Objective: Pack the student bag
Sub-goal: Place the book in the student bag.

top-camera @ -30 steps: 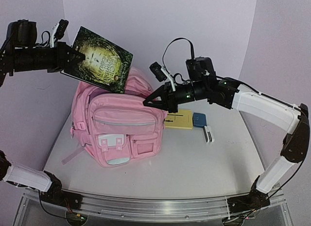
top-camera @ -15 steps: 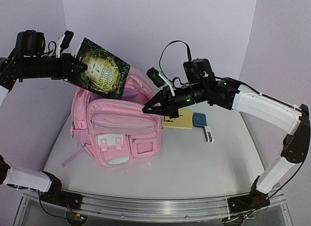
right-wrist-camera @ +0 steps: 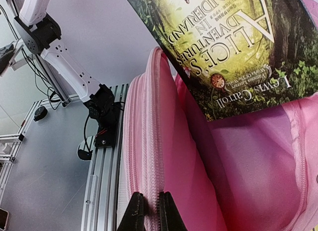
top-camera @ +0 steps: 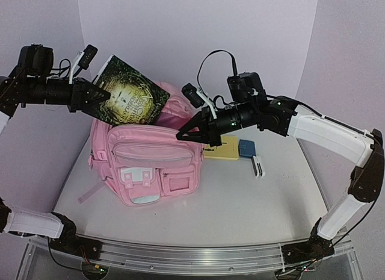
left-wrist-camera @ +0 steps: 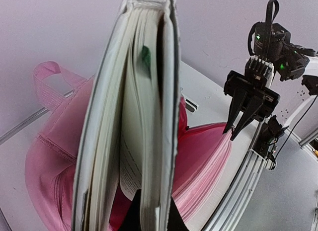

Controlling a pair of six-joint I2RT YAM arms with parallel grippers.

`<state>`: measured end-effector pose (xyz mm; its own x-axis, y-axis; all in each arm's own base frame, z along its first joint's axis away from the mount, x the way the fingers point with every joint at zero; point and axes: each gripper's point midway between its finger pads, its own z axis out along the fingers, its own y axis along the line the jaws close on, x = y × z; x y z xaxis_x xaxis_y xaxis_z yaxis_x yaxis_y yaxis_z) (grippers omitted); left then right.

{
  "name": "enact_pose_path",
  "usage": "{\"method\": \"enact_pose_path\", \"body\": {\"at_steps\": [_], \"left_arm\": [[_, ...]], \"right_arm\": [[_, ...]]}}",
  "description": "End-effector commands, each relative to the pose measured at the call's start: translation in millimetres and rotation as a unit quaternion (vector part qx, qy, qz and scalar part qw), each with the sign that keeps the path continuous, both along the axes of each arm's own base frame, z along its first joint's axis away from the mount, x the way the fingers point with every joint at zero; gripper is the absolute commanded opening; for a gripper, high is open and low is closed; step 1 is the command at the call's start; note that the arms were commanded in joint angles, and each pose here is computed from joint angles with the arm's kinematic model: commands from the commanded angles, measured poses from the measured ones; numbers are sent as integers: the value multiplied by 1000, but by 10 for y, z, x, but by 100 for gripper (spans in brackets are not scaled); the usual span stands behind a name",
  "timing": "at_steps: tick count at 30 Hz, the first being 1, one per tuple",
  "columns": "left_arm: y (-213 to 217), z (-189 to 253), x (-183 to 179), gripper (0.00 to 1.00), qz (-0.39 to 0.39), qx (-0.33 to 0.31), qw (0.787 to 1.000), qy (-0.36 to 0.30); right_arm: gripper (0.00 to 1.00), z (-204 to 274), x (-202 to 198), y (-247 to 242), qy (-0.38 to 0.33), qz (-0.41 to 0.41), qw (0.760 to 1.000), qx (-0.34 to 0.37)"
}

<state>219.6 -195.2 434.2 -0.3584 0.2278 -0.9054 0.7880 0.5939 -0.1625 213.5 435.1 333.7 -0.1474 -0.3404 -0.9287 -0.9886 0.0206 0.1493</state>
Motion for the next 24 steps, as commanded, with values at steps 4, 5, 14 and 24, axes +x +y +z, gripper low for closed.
{"method": "enact_pose_path", "body": {"at_steps": [4, 5, 14, 24], "left_arm": [[-239, -241, -336, 5, -130, 4, 990, 60], [-235, -242, -361, 6, -133, 4, 989, 59], [-171, -269, -527, 9, -143, 15, 987, 77], [98, 363, -859, 0, -98, -49, 990, -86]], "right_arm": [[0, -49, -20, 3, 13, -7, 1000, -12], [0, -52, -15, 6, 12, -7, 1000, -12], [0, -72, 24, 30, 4, -12, 1000, -10], [0, -123, 67, 84, 11, -15, 1000, -5]]}}
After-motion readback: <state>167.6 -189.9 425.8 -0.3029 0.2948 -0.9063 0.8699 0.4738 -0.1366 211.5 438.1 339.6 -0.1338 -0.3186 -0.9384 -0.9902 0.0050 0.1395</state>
